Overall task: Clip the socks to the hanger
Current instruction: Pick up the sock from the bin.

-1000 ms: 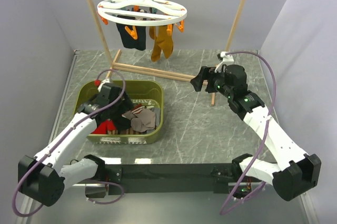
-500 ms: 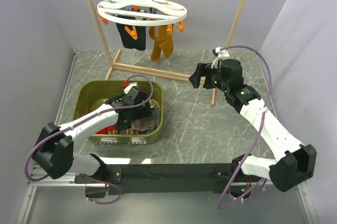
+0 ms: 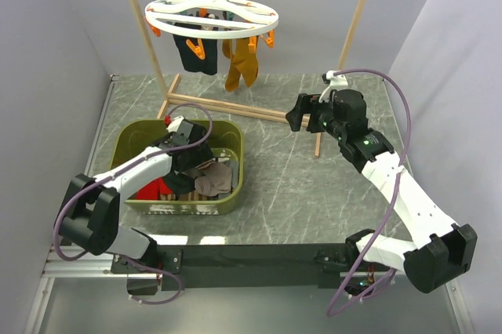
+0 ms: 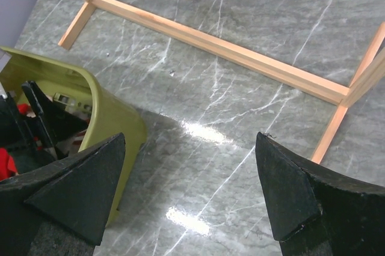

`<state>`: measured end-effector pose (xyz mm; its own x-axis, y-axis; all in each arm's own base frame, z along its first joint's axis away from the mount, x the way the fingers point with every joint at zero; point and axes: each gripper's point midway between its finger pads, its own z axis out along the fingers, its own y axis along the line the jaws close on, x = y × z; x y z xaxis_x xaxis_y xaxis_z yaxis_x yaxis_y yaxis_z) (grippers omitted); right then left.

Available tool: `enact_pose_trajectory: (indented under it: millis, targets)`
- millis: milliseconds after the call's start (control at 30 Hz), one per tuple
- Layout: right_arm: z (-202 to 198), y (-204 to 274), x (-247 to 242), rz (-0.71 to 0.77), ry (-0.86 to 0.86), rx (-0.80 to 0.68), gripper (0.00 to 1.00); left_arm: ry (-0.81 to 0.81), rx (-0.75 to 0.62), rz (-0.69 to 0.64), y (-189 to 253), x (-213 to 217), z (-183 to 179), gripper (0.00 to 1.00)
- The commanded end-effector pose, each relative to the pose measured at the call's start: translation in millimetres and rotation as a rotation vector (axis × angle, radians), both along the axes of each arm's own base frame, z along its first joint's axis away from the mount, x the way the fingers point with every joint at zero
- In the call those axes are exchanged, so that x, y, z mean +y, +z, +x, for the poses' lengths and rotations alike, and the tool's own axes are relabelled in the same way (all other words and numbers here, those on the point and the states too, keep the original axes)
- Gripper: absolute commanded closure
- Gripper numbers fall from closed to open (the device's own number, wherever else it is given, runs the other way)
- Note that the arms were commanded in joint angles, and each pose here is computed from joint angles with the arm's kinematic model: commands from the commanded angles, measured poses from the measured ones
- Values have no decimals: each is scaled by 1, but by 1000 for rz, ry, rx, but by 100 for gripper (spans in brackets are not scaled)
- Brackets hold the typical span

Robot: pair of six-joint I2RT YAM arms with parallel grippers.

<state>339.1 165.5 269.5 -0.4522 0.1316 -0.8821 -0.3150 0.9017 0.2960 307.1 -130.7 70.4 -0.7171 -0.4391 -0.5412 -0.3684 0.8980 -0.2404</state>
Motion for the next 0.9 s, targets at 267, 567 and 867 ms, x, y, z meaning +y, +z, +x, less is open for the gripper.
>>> enact_pose_trajectory:
  millis: [267, 567, 867]
  targets:
    - [-4, 24, -3, 25, -22, -45, 6, -29, -59, -60, -14, -5, 18, 27]
    - [-6, 25, -4, 30, -27, -44, 6, -126, -80, -99, -18, -13, -6, 30]
    - [-13, 30, -8, 46, -37, -53, 6, -133, -128, -92, -16, -23, 13, 49]
